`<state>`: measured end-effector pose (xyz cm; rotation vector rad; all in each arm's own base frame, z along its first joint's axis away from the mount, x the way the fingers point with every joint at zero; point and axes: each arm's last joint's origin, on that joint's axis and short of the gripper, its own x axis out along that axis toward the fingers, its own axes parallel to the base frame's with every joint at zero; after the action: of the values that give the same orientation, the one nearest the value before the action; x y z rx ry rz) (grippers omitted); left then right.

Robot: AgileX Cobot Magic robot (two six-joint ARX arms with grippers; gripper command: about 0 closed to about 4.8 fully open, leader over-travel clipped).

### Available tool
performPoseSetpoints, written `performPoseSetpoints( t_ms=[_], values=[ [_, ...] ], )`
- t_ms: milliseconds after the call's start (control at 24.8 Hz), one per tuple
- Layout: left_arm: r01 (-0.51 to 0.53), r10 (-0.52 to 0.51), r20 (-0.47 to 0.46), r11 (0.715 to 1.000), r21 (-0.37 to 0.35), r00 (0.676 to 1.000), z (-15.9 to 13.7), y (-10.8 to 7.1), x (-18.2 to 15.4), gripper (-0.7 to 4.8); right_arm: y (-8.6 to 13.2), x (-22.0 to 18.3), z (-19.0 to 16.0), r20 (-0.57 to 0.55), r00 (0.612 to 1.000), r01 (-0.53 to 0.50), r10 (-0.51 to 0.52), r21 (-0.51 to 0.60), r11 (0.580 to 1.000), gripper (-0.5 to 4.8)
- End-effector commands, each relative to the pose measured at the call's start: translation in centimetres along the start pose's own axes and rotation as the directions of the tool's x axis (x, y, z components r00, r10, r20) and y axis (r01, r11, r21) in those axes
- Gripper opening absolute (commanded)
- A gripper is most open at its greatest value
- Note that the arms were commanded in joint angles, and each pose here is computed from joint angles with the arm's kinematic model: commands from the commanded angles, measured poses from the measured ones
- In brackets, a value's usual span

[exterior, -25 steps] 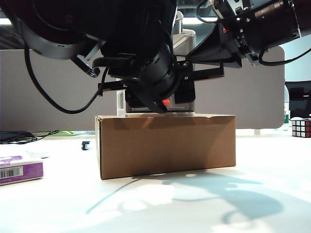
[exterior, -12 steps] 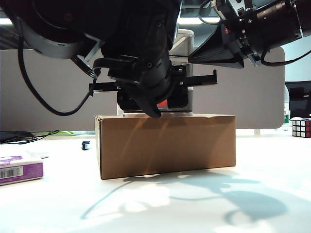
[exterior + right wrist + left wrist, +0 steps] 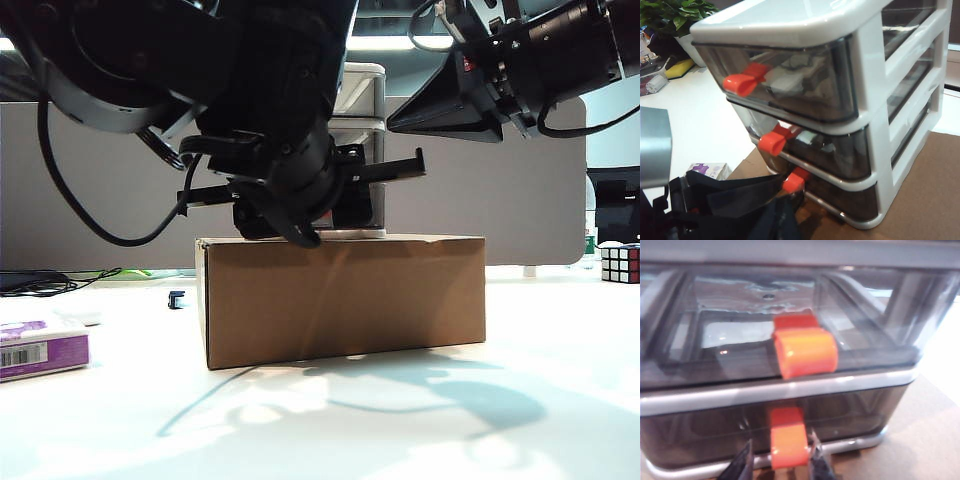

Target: Open the third layer of the drawer on the table, pick up a pack of napkins on the table and put it in, and finally close the drawer.

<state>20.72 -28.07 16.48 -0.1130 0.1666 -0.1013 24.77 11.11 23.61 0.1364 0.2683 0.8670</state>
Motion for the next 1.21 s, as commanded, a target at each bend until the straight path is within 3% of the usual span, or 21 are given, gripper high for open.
performPoseSetpoints(
  t_ms=[40, 644, 805, 845, 1006, 1207],
  values=[
    [0.009, -0.009, 0.005, 1.000, -0.015, 1.000, 0.19, -0.14, -0.06, 1.34, 0.05, -0.02, 0.36, 0.017, 1.000, -0.005, 0.005, -0.014, 1.000, -0.06],
    [0.037, -0.037, 0.005, 0.998, -0.052, 0.999, 0.18, -0.90, 0.78, 1.15, 0.05, -0.02, 0.33, 0.015, 1.000, -0.005, 0.005, -0.013, 1.000, -0.06],
    [0.013, -0.013, 0.016, 1.000, -0.021, 1.000, 0.34, -0.91, 0.83, 1.14, 0.04, -0.02, 0.29, 0.012, 1.000, -0.004, 0.004, -0.011, 1.000, -0.06],
    [0.013, -0.013, 0.016, 1.000, -0.021, 1.000, 0.34, -0.91, 0.83, 1.09, 0.04, -0.02, 0.28, 0.011, 1.000, -0.004, 0.004, -0.011, 1.000, -0.06],
    [0.012, -0.012, 0.016, 1.000, -0.022, 1.000, 0.34, -0.91, 0.83, -0.06, 0.02, -0.01, 0.14, -0.003, 1.000, -0.002, 0.002, -0.013, 1.000, -0.06],
    [-0.005, 0.005, 0.020, 1.000, -0.021, 1.000, 0.34, -0.87, 0.81, -0.06, 0.02, -0.01, 0.14, -0.003, 1.000, -0.002, 0.002, -0.018, 1.000, -0.06]
  ],
)
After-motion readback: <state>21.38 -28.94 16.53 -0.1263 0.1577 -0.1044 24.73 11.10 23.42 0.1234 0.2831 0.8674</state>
